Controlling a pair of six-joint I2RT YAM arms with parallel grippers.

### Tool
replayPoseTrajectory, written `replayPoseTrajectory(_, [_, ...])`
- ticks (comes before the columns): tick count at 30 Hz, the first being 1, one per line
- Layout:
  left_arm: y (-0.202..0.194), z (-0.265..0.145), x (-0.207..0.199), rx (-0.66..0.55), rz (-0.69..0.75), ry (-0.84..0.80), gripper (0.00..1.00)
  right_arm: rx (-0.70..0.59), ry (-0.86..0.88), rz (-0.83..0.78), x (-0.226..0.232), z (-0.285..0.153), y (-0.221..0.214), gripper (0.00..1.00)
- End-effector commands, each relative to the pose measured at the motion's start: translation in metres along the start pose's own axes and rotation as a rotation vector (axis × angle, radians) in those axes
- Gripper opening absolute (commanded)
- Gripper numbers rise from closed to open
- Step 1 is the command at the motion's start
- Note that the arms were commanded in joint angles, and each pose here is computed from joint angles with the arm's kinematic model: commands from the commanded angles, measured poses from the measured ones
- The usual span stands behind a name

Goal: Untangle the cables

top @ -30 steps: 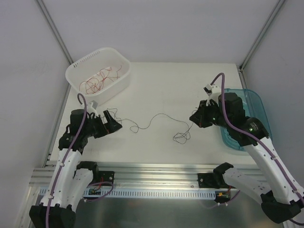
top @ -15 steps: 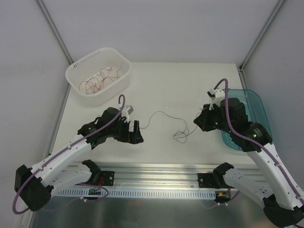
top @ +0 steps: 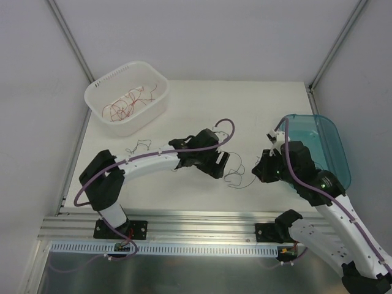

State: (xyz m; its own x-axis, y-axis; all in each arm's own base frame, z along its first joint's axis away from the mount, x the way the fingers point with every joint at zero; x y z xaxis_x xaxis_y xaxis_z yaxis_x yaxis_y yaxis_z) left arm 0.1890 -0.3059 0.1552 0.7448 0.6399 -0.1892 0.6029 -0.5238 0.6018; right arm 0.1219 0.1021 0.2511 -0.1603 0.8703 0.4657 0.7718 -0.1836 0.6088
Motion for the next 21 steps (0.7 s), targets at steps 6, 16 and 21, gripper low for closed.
replayPoseTrajectory(6, [0.04, 0.044, -0.012, -0.059, 0.229, -0.055, 0.68, -0.026, 0.02, 0.036, -0.003, -0.003, -0.008, 0.01])
replayPoseTrajectory(16, [0.047, 0.075, -0.016, -0.042, 0.026, -0.037, 0.54, -0.033, 0.028, 0.053, -0.006, -0.004, -0.014, 0.01])
replayPoseTrajectory(21, [0.045, 0.082, -0.018, -0.028, -0.061, -0.027, 0.5, -0.037, 0.032, 0.059, -0.006, -0.004, -0.015, 0.01])
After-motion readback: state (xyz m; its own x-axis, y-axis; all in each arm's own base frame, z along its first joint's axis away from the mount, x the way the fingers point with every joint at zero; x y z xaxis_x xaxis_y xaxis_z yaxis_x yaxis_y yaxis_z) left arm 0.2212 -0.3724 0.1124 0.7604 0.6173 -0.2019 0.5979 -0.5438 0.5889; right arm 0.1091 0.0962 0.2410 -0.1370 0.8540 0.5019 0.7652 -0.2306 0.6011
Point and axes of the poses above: each gripper's point midway between its finger pads, its own z axis out along the fingers, its own x axis along the line the jaws close on, y = z × x, the point moved 7 cm from there along -z, back along the fingers, and after that the axes turned 13 degrees about z, right-handed, at the moved point
